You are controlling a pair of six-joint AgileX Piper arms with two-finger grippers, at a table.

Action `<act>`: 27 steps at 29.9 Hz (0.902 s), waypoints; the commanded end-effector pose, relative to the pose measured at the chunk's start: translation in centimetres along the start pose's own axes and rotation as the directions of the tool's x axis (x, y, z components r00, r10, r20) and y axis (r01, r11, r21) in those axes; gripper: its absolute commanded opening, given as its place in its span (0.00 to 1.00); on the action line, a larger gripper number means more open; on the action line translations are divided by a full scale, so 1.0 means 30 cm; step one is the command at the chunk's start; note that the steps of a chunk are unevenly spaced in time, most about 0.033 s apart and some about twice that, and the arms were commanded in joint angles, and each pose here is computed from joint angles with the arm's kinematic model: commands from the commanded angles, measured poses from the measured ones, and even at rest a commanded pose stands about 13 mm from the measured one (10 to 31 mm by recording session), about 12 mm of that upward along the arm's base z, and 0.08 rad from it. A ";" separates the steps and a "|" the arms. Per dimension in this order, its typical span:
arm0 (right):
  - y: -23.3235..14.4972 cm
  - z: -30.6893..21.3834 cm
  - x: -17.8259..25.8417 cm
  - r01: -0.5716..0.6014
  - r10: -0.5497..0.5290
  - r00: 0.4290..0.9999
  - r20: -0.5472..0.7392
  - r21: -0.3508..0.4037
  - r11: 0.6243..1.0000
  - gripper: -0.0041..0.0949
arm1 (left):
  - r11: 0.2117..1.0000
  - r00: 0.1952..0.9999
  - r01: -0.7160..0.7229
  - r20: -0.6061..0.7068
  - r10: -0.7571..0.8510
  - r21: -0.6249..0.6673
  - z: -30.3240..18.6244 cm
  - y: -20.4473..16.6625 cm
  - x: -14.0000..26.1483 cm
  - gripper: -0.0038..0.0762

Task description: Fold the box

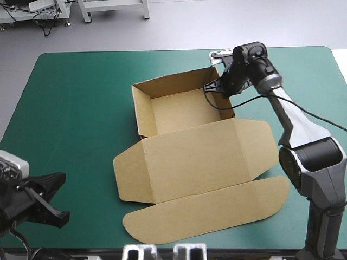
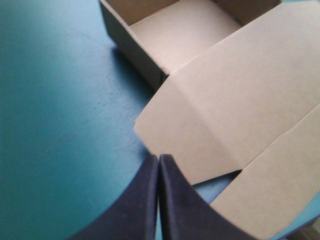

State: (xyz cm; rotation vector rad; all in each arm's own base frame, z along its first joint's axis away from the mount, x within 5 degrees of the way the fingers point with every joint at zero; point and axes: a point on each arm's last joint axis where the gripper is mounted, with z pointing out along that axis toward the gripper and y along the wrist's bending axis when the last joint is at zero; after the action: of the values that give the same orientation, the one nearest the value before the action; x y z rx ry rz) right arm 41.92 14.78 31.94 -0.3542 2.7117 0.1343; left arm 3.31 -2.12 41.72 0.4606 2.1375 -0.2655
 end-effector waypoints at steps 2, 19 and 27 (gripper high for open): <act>-0.170 -0.224 0.001 -0.078 0.067 0.987 0.146 0.070 0.995 0.03 | 0.995 0.998 0.045 -0.034 -0.048 -0.091 -0.005 0.022 0.109 0.04; -0.852 -0.229 0.322 -0.423 0.443 0.896 0.019 0.338 0.841 0.03 | 0.983 0.972 0.136 -0.174 -0.156 -0.123 0.136 0.027 0.381 0.04; -0.903 -0.162 0.344 -0.362 0.407 0.912 -0.061 0.351 0.864 0.34 | 0.983 0.971 0.134 -0.183 -0.156 -0.128 0.143 0.029 0.387 0.04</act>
State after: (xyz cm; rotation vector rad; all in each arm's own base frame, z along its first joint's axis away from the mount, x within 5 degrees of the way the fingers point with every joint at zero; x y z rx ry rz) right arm 38.75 -14.05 29.23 0.3229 2.8683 -0.2044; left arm 0.93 -0.30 29.38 0.2801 2.3360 -0.1897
